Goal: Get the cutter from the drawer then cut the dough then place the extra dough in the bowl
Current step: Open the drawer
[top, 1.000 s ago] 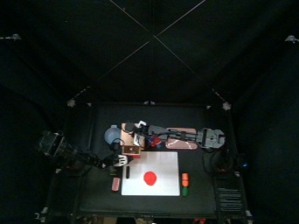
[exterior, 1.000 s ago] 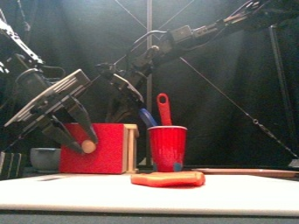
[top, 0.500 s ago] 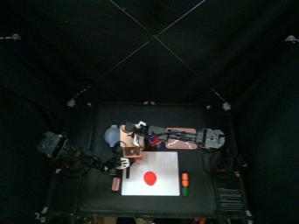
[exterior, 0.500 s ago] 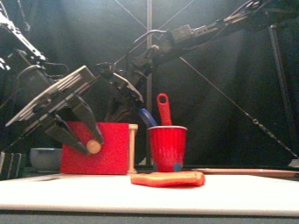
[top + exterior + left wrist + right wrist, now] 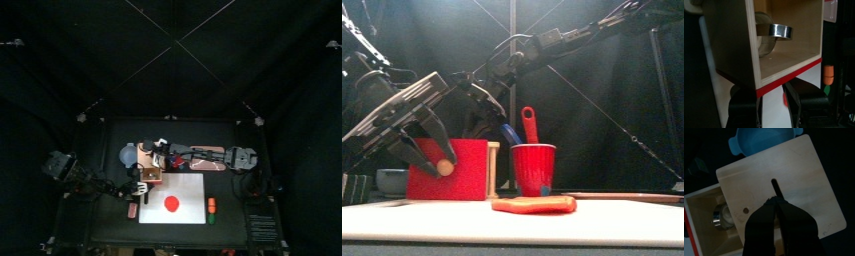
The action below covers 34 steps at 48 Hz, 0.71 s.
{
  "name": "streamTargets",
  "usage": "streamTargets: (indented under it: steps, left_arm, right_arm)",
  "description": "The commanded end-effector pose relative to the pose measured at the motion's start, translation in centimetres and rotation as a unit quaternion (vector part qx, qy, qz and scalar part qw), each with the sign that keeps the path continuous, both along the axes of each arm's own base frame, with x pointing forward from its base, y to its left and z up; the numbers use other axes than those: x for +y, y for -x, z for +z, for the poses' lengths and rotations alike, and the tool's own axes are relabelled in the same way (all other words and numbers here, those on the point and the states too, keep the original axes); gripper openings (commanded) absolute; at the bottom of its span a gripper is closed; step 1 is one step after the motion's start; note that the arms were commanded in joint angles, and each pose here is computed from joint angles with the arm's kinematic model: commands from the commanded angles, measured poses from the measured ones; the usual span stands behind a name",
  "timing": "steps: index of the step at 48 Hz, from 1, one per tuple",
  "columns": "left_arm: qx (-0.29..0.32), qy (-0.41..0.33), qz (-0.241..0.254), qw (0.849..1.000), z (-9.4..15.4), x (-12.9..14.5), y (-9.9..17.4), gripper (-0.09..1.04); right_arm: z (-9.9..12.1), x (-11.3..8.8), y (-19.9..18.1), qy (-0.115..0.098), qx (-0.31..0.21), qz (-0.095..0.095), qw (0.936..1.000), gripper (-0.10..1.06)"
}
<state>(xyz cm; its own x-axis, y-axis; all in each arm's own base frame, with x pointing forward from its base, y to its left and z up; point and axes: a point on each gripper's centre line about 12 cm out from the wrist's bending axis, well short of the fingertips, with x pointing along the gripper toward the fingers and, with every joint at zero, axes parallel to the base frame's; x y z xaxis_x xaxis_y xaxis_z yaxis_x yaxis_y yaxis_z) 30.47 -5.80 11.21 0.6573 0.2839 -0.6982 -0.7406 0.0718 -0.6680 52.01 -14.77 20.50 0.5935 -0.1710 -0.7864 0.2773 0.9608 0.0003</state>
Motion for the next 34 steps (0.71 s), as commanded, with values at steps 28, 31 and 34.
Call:
streamTargets:
  steps: [28,31,34]
  left_arm:
    - [-0.017,-0.001,-0.022,1.000,0.89,-1.24,-0.89,0.77]
    - [-0.021,-0.005,-0.026,0.999,1.13,-1.24,-0.98,0.78]
    - [-0.027,-0.007,-0.031,0.999,1.42,-1.28,-1.08,0.78]
  right_arm:
    - [0.95,-0.10,0.02,0.005,-0.011,0.000,0.9999,0.02]
    - [0.88,-0.01,0.04,0.004,-0.009,0.000,0.9999,0.02]
    - [0.94,-0.03,0.02,0.005,-0.010,0.001,0.9999,0.02]
